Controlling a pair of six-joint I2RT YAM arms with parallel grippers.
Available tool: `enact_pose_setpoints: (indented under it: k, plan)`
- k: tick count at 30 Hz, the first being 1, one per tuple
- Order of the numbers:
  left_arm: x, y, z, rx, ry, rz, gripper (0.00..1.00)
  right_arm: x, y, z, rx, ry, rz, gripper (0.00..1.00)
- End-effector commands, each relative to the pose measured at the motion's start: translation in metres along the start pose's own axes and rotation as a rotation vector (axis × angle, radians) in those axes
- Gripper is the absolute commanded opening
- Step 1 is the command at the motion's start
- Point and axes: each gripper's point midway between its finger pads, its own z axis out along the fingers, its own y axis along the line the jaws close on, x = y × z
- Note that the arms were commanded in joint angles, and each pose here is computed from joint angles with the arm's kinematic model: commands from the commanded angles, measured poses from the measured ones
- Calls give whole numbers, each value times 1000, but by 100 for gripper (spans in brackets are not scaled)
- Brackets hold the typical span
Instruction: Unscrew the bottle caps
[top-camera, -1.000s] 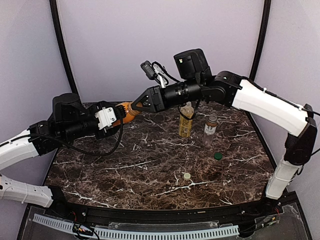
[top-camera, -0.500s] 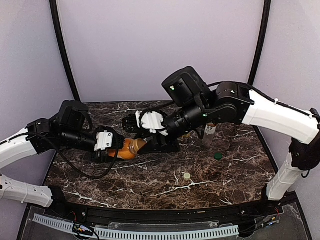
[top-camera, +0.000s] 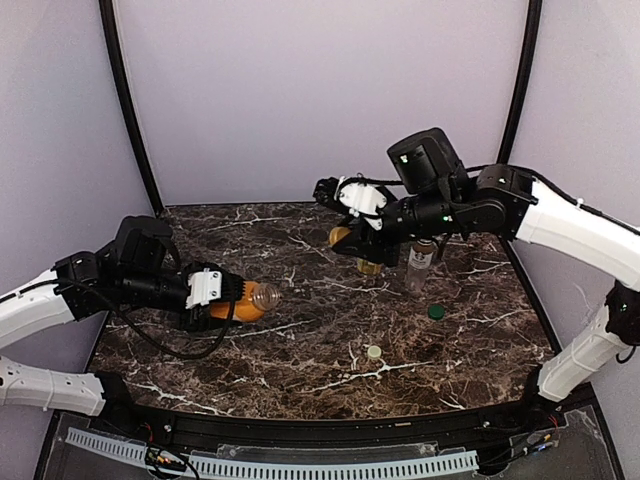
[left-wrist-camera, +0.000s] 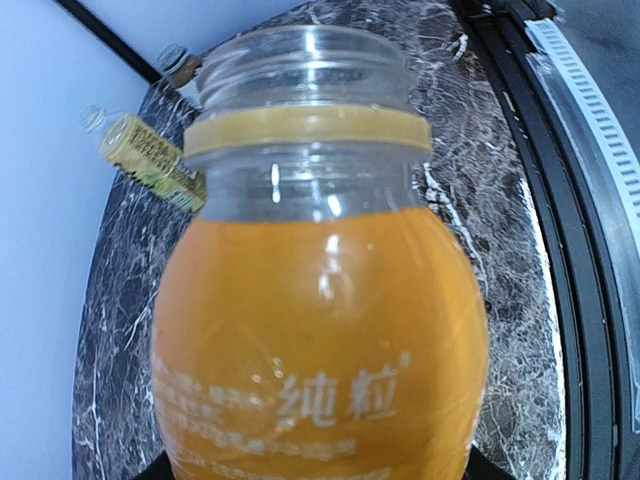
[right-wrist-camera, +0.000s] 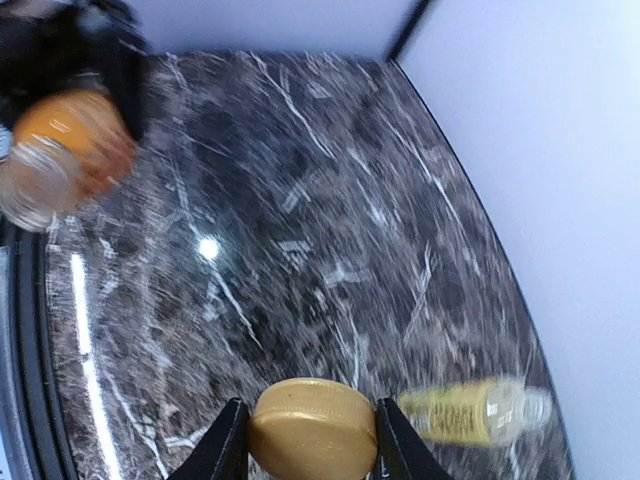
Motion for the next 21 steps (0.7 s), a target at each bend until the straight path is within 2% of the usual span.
enact_pose_setpoints:
  k: [1,5,9,14,20,21]
  plan:
    - [0,32,-14,-162,-66,-164,1,124,-39,25,179,267,483,0]
    - [6,45,-28,-222,-141,-352,2,216,-10,36,187,455,756,0]
    - [19,44,-33,-227,-220,-534,4,274,29,44,148,599,926,0]
    - [38,44,-36,-270,-248,-623,4,310,54,49,149,700,997,0]
    - [48,44,-39,-301,-271,-655,4,328,70,58,109,770,1012,0]
    - [48,44,-40,-303,-271,-653,4,328,71,59,103,777,1013,3]
